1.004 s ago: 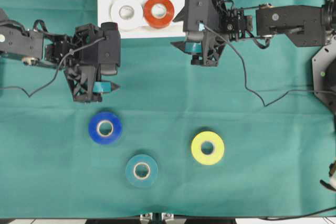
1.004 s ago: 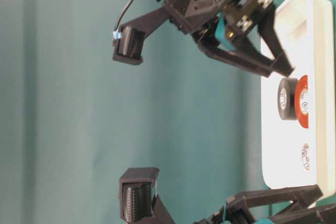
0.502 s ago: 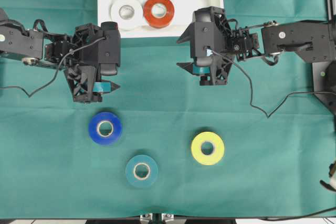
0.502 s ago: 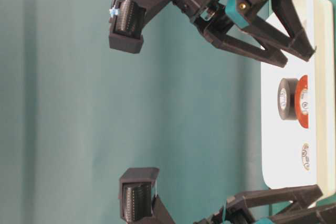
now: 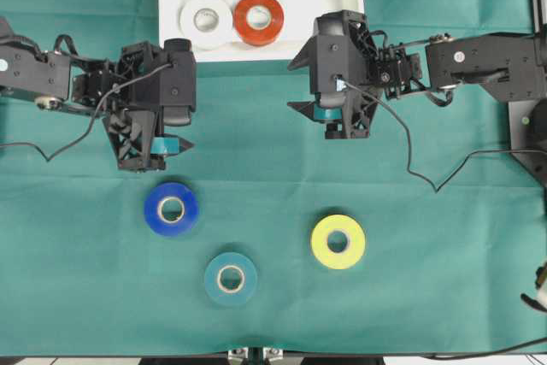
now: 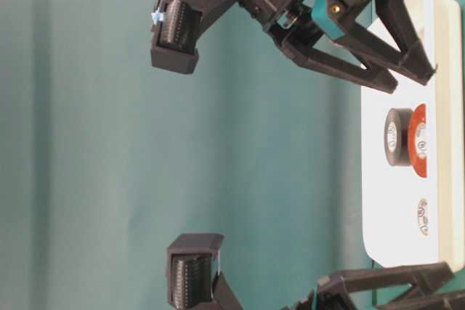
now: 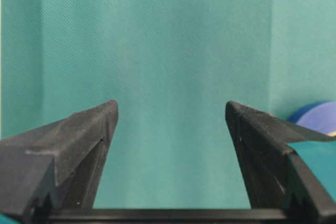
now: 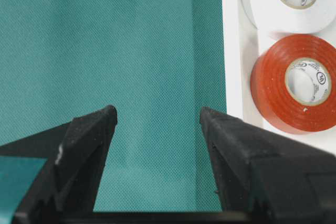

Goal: Put the tape alternately from left to right into the white case.
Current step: 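Move left gripper down to the blue tape and grasp it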

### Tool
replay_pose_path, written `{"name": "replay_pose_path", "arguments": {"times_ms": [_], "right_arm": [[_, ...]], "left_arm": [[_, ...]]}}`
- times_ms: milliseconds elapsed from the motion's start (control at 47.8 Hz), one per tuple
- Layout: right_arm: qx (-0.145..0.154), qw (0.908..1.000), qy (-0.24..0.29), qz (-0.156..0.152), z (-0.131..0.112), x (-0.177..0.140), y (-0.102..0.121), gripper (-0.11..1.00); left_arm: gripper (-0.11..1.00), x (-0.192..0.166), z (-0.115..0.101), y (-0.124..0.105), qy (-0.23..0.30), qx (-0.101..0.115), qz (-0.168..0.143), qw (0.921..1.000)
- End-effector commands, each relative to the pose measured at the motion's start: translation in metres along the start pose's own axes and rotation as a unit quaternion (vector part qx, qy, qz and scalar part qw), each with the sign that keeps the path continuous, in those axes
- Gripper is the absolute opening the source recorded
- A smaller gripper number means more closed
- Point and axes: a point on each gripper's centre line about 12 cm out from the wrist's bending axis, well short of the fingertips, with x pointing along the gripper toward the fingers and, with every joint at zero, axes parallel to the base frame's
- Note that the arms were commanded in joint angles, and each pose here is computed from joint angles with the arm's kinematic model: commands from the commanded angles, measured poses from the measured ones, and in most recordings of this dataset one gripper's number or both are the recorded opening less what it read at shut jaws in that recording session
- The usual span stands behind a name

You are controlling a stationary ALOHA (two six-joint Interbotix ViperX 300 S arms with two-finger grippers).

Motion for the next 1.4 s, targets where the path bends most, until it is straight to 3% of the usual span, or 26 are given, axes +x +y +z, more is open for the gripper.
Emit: {"name": "replay_pose_path", "arguments": {"times_ms": [0, 272, 523, 816, 1381], "right_arm": [[0.001, 0.9998, -0.020, 0.002, 0.010, -0.006, 0.001, 0.71], [0.001, 0.9998, -0.020, 0.002, 0.010, -0.006, 0.001, 0.71], [0.000, 0.9999, -0.016, 0.002, 0.009, -0.004, 0.001, 0.71], [0.000, 0.9997, -0.022, 0.005, 0.012, -0.001, 0.001, 0.71], [0.000, 0.9996, -0.026, 0.007, 0.013, -0.001, 0.002, 0.71]], "left_arm": [[0.91, -0.005, 0.006, -0.006, -0.011, -0.005, -0.007, 0.9999], [0.91, -0.005, -0.001, -0.027, 0.009, -0.036, -0.024, 0.9990], [0.91, -0.005, -0.012, -0.046, 0.027, -0.045, -0.039, 0.9979], [0.91, 0.001, -0.025, -0.060, 0.048, -0.084, -0.046, 0.9943], [0.91, 0.026, -0.034, -0.068, 0.060, -0.078, -0.047, 0.9941]]}}
